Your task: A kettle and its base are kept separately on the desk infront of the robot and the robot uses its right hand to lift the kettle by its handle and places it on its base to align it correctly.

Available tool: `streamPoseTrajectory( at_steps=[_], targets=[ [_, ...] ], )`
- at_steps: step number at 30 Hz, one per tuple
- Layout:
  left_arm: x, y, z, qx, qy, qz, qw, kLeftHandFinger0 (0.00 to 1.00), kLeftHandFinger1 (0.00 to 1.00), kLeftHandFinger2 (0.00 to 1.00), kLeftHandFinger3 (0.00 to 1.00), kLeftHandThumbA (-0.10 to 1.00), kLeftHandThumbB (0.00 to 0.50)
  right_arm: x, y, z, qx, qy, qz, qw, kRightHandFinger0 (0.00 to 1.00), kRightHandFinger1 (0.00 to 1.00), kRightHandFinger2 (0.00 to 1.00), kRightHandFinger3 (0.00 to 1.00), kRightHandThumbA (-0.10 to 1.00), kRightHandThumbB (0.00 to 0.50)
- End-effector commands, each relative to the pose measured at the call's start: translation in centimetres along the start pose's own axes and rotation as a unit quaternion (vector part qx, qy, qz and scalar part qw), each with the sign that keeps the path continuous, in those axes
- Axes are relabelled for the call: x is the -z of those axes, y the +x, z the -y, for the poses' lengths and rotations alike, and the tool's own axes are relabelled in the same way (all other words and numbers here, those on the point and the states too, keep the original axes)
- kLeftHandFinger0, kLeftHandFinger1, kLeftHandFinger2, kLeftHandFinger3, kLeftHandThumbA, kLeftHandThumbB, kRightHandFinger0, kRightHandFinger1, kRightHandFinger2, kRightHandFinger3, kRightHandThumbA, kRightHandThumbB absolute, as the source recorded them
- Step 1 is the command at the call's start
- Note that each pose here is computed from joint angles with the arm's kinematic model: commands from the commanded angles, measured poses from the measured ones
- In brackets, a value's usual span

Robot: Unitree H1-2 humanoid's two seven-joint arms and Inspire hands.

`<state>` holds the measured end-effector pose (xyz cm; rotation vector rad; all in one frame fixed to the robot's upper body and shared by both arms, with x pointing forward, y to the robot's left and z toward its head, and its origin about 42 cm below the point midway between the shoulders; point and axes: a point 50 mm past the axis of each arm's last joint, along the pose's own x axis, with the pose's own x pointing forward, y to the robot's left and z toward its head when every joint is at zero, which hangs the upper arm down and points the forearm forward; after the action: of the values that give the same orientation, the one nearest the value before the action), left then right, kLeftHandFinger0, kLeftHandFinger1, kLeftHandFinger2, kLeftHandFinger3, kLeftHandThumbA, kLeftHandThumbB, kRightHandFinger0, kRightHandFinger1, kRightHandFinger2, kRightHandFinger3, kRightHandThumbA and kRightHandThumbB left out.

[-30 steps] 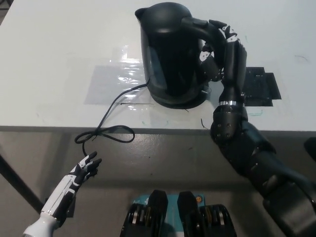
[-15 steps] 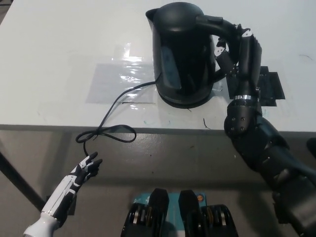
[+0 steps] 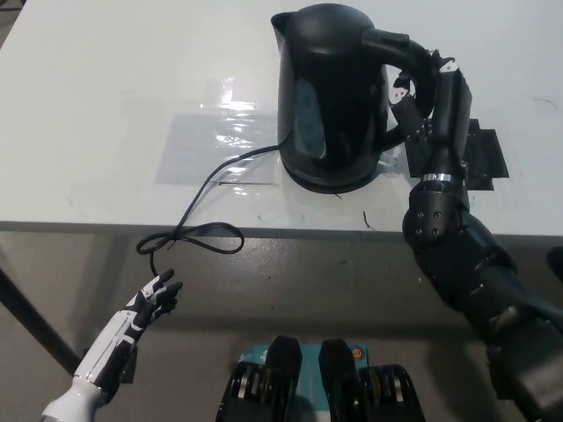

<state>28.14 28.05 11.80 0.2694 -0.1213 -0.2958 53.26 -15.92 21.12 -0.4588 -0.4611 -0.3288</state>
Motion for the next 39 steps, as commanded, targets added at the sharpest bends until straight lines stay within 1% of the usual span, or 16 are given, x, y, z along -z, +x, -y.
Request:
streamPoseTrajectory(
  at_steps=[1,2,3,4,5,6,11,13,19,25,27,28,29,31,35,39],
  targets=[
    [-1.3,0.4,-0.8,0.008,0.02,0.024,0.999,1.0,1.0,0.97,1.0,1.0,0.261,3.0,-1.6,0.3,-0.07,-0.03,-0.063,0.995,0.28,0.37,0.72,0.8,0.32,0.198],
    [-1.2,0.4,-0.8,0.008,0.02,0.025,0.999,1.0,1.0,0.97,1.0,1.0,0.26,3.2,-1.6,0.1,-0.107,-0.024,-0.07,0.992,0.54,0.72,1.0,1.0,0.49,0.403],
    [-1.2,0.4,-0.8,0.008,0.02,0.025,0.999,1.0,1.0,0.97,1.0,1.0,0.259,3.4,-1.6,-0.1,-0.145,-0.025,-0.073,0.986,0.82,1.0,1.0,1.0,0.64,0.456],
    [-1.2,0.4,-0.9,0.008,0.021,0.026,0.999,1.0,1.0,0.98,1.0,1.0,0.256,3.6,-1.6,-0.2,-0.175,-0.025,-0.08,0.981,1.0,1.0,1.0,1.0,0.73,0.491],
    [-1.3,0.4,-0.9,0.009,0.02,0.025,0.999,1.0,1.0,0.98,1.0,1.0,0.252,3.8,-1.6,-0.2,-0.194,-0.02,-0.088,0.977,1.0,1.0,1.0,1.0,0.8,0.5],
    [-1.3,0.4,-0.9,0.008,0.021,0.025,0.999,1.0,1.0,0.98,1.0,1.0,0.244,3.9,-1.5,-0.1,-0.206,-0.017,-0.092,0.974,1.0,1.0,1.0,1.0,0.84,0.5],
    [-1.3,0.5,-1.0,0.006,0.019,0.03,0.999,1.0,1.0,0.98,1.0,1.0,0.233,3.9,-0.9,0.1,-0.245,-0.023,-0.103,0.964,1.0,1.0,1.0,1.0,0.86,0.5],
    [-1.3,0.5,-1.0,0.007,0.015,0.027,0.999,1.0,1.0,0.98,1.0,1.0,0.245,4.0,-0.5,0.3,-0.256,-0.026,-0.112,0.96,1.0,1.0,1.0,1.0,0.85,0.5],
    [-1.4,0.6,-1.0,0.006,0.015,0.03,0.999,1.0,1.0,0.98,1.0,1.0,0.237,4.0,-0.2,0.6,-0.262,-0.028,-0.112,0.958,1.0,1.0,1.0,1.0,0.88,0.5],
    [-1.3,0.6,-0.8,0.008,0.013,0.032,0.999,1.0,1.0,0.97,1.0,1.0,0.232,4.1,0.0,1.0,-0.262,0.0,-0.115,0.958,1.0,1.0,1.0,1.0,0.86,0.5],
    [-1.3,0.6,-0.9,0.006,0.017,0.033,0.999,1.0,1.0,0.97,1.0,1.0,0.229,3.9,0.3,1.3,-0.255,0.03,-0.106,0.961,1.0,1.0,1.0,1.0,0.84,0.5],
    [-1.3,0.6,-0.9,0.006,0.017,0.033,0.999,1.0,1.0,0.97,1.0,1.0,0.227,3.8,0.4,1.5,-0.252,0.041,-0.1,0.962,1.0,1.0,1.0,1.0,0.89,0.5],
    [-1.3,0.6,-1.0,0.005,0.017,0.033,0.999,1.0,1.0,0.97,1.0,1.0,0.225,3.6,0.7,2.0,-0.246,0.069,-0.093,0.962,1.0,1.0,1.0,1.0,0.9,0.5],
    [-1.3,0.6,-1.1,0.003,0.016,0.033,0.999,1.0,1.0,0.97,1.0,1.0,0.22,3.1,1.2,3.0,-0.241,0.105,-0.072,0.962,1.0,1.0,1.0,1.0,1.0,0.5],
    [-0.8,0.3,-1.2,0.003,0.008,0.028,1.0,1.0,1.0,0.97,1.0,1.0,0.228,2.1,0.9,5.9,-0.216,0.161,-0.01,0.963,1.0,1.0,1.0,1.0,1.0,0.5],
    [-0.8,0.2,-1.1,0.003,0.01,0.027,1.0,1.0,1.0,0.98,1.0,1.0,0.215,1.5,-0.7,9.3,-0.203,0.219,0.016,0.954,1.0,1.0,1.0,1.0,1.0,0.5]
  ],
)
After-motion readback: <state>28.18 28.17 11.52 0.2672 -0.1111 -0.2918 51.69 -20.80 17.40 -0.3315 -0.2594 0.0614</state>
